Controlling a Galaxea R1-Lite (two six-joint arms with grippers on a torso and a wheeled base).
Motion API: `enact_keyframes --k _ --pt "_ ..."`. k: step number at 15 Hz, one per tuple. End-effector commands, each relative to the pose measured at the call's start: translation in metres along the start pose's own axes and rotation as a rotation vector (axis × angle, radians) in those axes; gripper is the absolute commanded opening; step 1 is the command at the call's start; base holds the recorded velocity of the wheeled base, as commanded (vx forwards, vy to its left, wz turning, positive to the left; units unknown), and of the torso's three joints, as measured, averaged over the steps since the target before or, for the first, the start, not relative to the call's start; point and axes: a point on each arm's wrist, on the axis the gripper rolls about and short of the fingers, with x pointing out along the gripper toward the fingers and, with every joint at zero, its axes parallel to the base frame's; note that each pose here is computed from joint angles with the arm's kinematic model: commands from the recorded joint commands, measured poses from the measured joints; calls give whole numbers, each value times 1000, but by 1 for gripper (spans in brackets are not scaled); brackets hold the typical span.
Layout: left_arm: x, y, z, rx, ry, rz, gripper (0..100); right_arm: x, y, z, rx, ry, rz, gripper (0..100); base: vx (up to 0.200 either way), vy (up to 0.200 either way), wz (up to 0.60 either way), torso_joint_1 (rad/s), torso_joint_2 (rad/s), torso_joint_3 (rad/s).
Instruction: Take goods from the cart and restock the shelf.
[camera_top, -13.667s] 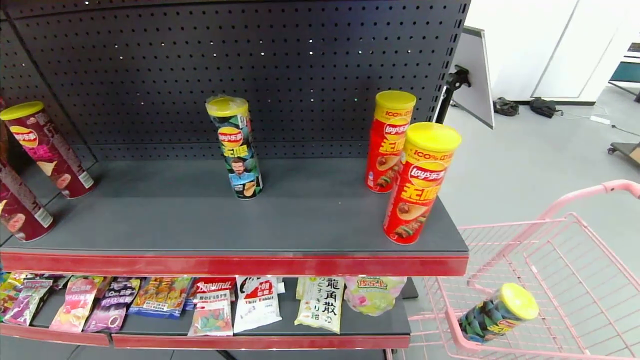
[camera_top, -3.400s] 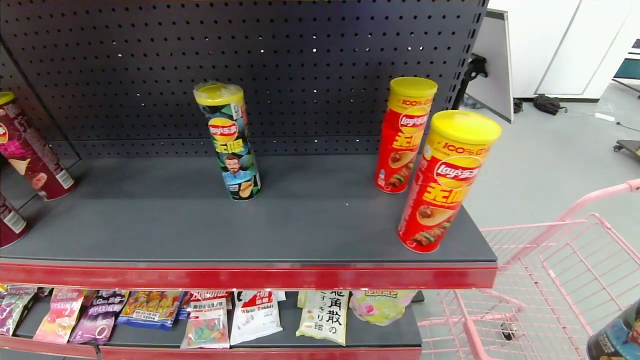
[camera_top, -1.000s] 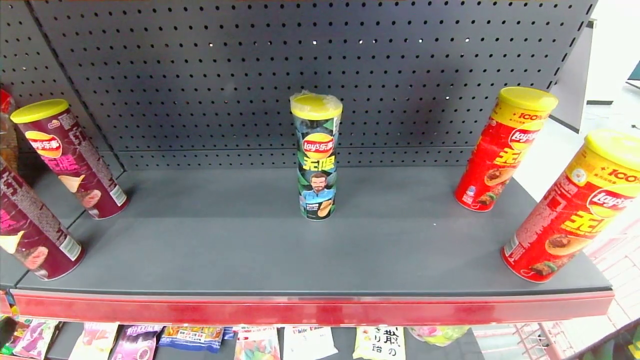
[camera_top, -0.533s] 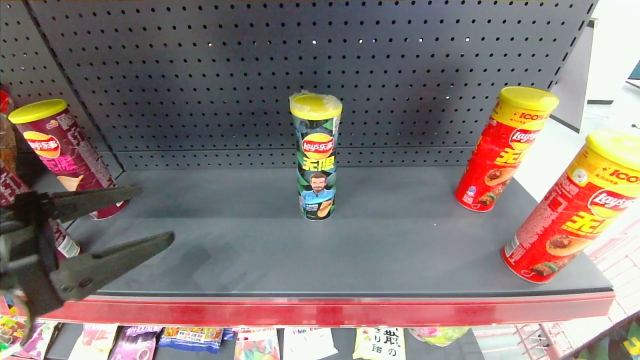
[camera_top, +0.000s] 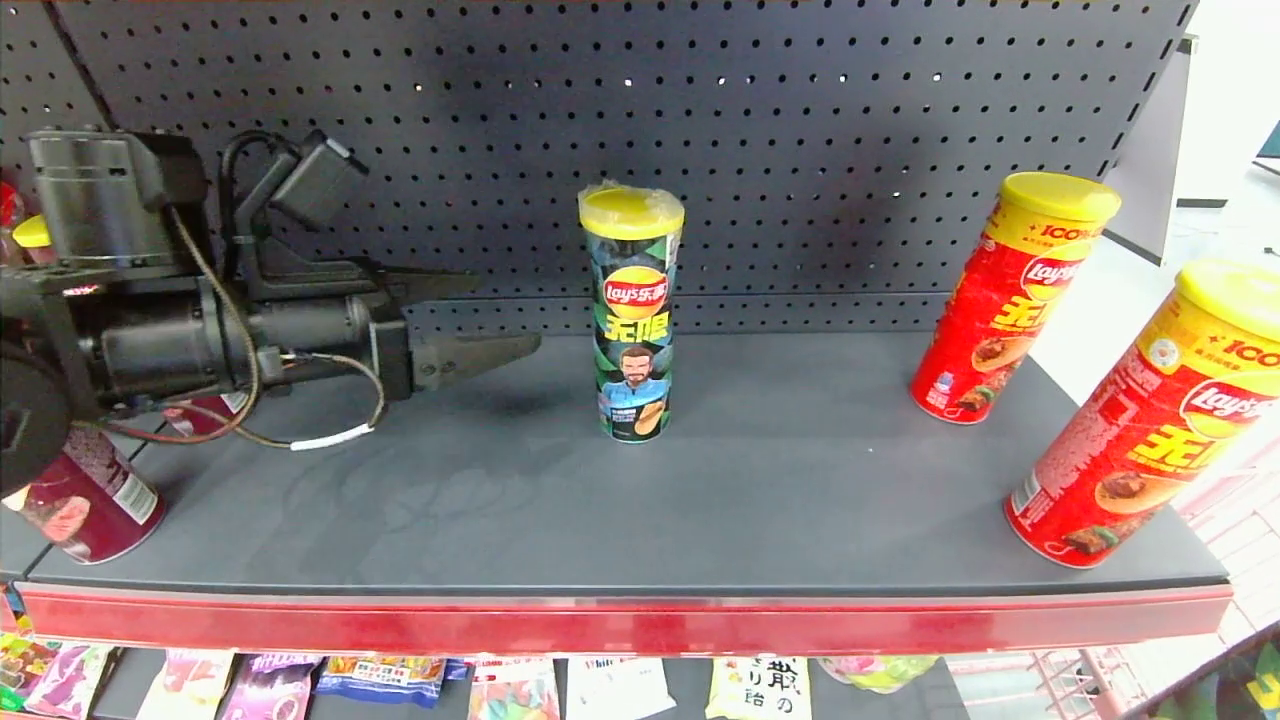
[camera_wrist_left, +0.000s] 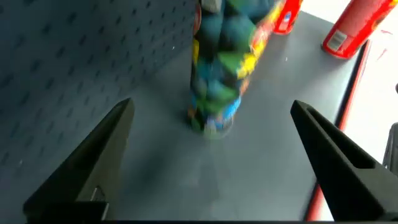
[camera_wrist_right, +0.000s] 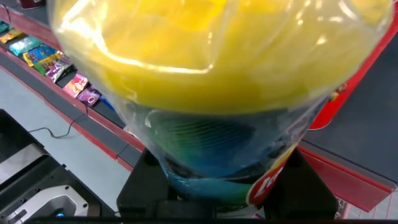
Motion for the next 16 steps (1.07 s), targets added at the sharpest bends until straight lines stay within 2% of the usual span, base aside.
enact_keyframes --k 1,3,8,12,16 --pt "30 9 -8 -17 26 -48 100 0 0 0 4 1 -1 0 0 0 0 0 0 0" --pt "47 12 -7 -10 22 -73 100 0 0 0 9 -1 -4 0 0 0 0 0 0 0" --pt "62 19 1 11 0 -79 100 0 0 1 8 -4 -5 0 0 0 0 0 0 0" --pt "71 14 0 10 5 -105 100 0 0 1 9 -2 -5 0 0 0 0 0 0 0" --pt "87 21 -1 14 2 -106 100 0 0 1 9 -2 -7 0 0 0 0 0 0 0"
